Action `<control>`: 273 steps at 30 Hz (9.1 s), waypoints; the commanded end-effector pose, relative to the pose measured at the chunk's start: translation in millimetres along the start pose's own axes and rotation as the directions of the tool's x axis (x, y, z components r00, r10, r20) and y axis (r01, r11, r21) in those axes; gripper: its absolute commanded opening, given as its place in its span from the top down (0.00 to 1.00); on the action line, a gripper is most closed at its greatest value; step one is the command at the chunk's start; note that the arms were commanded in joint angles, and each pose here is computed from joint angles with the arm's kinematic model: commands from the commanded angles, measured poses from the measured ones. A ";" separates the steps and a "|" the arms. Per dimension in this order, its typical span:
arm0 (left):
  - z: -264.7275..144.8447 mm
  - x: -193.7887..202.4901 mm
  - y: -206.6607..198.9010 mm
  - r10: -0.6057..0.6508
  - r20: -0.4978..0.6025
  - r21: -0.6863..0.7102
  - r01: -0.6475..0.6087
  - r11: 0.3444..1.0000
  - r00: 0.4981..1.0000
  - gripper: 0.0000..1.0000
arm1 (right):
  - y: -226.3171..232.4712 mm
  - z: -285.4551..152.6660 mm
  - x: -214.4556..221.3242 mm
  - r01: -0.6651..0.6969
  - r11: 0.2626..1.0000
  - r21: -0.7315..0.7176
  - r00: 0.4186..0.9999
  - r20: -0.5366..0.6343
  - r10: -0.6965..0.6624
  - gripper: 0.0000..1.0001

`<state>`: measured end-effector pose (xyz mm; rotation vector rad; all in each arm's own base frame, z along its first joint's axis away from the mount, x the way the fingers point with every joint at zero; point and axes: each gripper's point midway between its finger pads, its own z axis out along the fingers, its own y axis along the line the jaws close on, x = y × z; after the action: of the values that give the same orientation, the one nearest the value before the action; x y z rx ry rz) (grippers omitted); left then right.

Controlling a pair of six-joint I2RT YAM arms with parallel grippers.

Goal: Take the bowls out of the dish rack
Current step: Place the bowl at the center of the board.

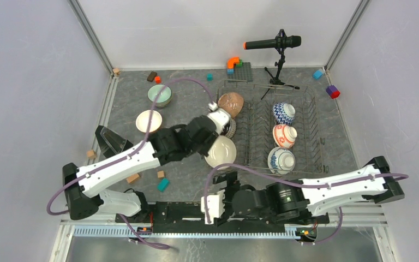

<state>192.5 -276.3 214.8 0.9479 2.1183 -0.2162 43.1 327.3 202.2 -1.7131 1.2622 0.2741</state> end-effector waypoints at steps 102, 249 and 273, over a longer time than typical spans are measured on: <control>6.0 -5.2 124.1 -0.526 0.288 -0.207 0.588 0.782 0.800 0.98 | -222.5 73.5 79.7 -0.802 0.415 0.429 0.513 0.140 0.847 0.48; -1.2 -7.7 110.2 -0.387 0.298 -0.260 0.464 0.847 0.873 0.69 | -250.5 52.0 83.7 -0.656 0.399 0.641 0.592 0.109 0.798 1.00; -7.3 -5.2 125.2 -0.393 0.354 -0.320 0.505 0.802 0.848 0.98 | -239.6 13.9 57.7 -0.759 0.402 0.512 0.567 0.217 0.795 0.20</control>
<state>265.0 -192.1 209.8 0.2474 2.1113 -0.1074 280.5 319.0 261.1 -0.5539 1.9813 0.2969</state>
